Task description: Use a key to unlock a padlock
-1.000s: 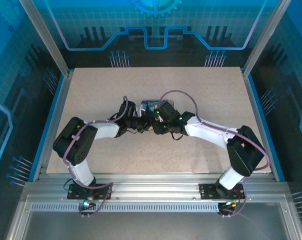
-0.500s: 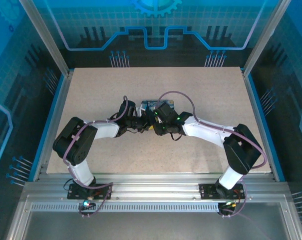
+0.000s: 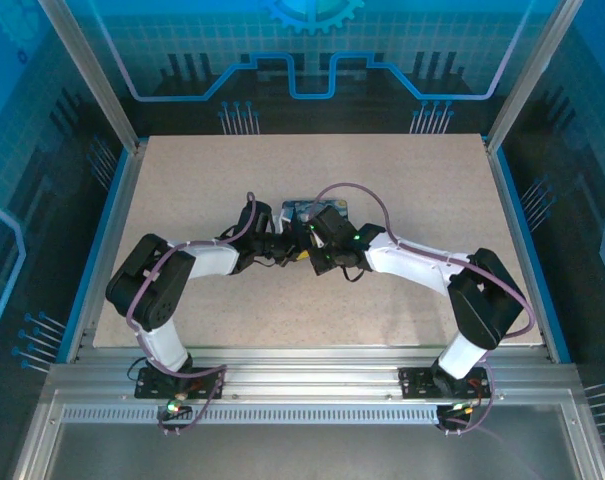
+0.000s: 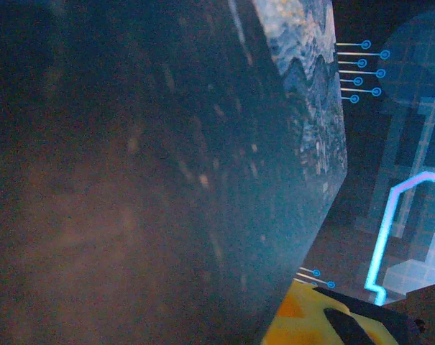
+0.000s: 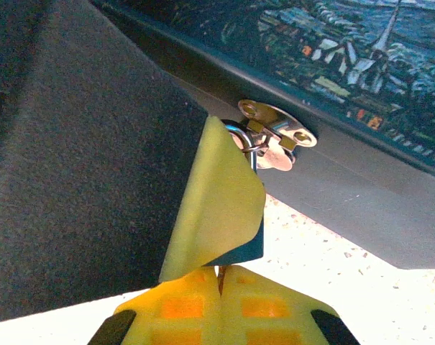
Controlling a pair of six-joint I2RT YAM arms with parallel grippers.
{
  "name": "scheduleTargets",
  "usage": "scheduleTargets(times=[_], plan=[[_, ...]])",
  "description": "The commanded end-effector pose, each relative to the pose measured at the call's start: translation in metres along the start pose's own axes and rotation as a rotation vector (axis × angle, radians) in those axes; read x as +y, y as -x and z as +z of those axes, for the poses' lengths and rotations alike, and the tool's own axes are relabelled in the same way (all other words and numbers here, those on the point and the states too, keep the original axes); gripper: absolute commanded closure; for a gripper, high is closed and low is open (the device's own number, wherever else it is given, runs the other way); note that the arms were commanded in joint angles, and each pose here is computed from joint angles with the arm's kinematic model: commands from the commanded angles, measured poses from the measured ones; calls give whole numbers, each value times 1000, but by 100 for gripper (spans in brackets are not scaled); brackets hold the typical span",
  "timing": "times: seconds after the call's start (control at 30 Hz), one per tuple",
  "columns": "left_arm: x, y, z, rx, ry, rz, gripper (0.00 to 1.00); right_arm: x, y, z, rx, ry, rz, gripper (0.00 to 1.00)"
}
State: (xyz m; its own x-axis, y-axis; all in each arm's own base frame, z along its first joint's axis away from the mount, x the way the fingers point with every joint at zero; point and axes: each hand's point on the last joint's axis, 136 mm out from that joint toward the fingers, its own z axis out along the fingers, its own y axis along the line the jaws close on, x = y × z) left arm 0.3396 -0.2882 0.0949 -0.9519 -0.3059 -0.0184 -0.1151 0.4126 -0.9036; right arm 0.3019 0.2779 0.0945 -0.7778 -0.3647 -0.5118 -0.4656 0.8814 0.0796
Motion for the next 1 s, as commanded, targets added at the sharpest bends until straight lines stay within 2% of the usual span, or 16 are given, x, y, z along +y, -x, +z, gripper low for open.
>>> scheduleTargets(times=[0.0,0.07,0.1,0.23,0.5,0.97], plan=[[-23,-4,-4,21,-64,49,90,8,-2,4,2,29,-18,100],[-16,-4,-5,12,-48,39,74,10,-5,8,5,42,-24,100],[-14,-4,-5,7,-41,37,71,11,-8,11,5,48,-32,100],[1,-3,-8,-11,-19,4,66,11,-17,22,22,60,-60,100],[16,-3,-21,-51,0,-26,59,9,-28,32,53,83,-99,100],[17,11,-63,-146,46,4,55,-1,-35,28,104,67,-193,100]])
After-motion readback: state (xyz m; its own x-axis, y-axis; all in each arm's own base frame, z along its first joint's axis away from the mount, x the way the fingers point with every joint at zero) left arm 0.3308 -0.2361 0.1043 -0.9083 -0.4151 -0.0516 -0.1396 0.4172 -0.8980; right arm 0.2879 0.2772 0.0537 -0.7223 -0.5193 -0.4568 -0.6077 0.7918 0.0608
